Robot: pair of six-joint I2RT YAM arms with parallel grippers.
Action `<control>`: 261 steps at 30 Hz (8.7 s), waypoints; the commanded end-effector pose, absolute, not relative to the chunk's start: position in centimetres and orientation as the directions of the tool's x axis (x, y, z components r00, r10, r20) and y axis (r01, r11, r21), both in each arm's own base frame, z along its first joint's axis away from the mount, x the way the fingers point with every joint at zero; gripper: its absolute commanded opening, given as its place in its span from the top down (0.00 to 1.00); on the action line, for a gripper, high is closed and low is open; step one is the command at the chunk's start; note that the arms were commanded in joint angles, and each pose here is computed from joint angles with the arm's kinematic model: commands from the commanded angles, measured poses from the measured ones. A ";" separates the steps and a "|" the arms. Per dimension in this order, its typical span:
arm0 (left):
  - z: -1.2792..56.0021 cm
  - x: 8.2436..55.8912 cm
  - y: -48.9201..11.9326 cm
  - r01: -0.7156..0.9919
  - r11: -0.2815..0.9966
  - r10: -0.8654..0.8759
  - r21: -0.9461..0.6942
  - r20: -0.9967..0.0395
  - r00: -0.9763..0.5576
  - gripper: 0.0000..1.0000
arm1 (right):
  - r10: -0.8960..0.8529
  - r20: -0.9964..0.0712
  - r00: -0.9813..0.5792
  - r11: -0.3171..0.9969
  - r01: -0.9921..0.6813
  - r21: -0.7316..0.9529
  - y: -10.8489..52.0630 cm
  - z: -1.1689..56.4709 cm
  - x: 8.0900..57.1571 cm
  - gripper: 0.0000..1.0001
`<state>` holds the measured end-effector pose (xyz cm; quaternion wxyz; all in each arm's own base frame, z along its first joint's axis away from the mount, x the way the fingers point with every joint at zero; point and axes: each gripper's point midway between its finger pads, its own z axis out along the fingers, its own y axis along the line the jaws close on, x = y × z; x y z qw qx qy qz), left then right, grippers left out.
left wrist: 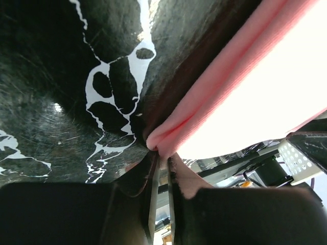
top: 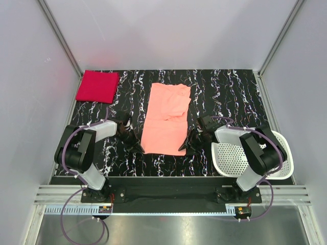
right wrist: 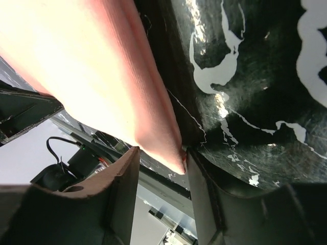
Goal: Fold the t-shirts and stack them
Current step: Fold the tshirt, then neatly place the folded tshirt to the corner
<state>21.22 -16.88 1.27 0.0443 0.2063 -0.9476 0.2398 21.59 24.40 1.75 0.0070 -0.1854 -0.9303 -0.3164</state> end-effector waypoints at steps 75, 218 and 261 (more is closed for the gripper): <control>19.3 50.5 -19.4 0.066 0.884 -0.220 -0.464 -0.536 -0.815 0.34 | 0.248 -0.304 -0.920 0.901 0.104 0.422 15.4 13.0 50.5 0.48; 13.5 45.1 -20.0 0.023 0.708 -0.292 -0.706 -0.322 -0.901 0.44 | 0.105 -0.038 -0.994 0.640 0.038 0.767 25.3 10.2 42.7 0.88; 3.5 47.3 -17.2 0.021 0.836 -0.206 -0.548 -0.349 -0.914 0.12 | 0.030 -0.114 -0.993 0.760 -0.052 0.648 23.7 11.3 39.0 0.66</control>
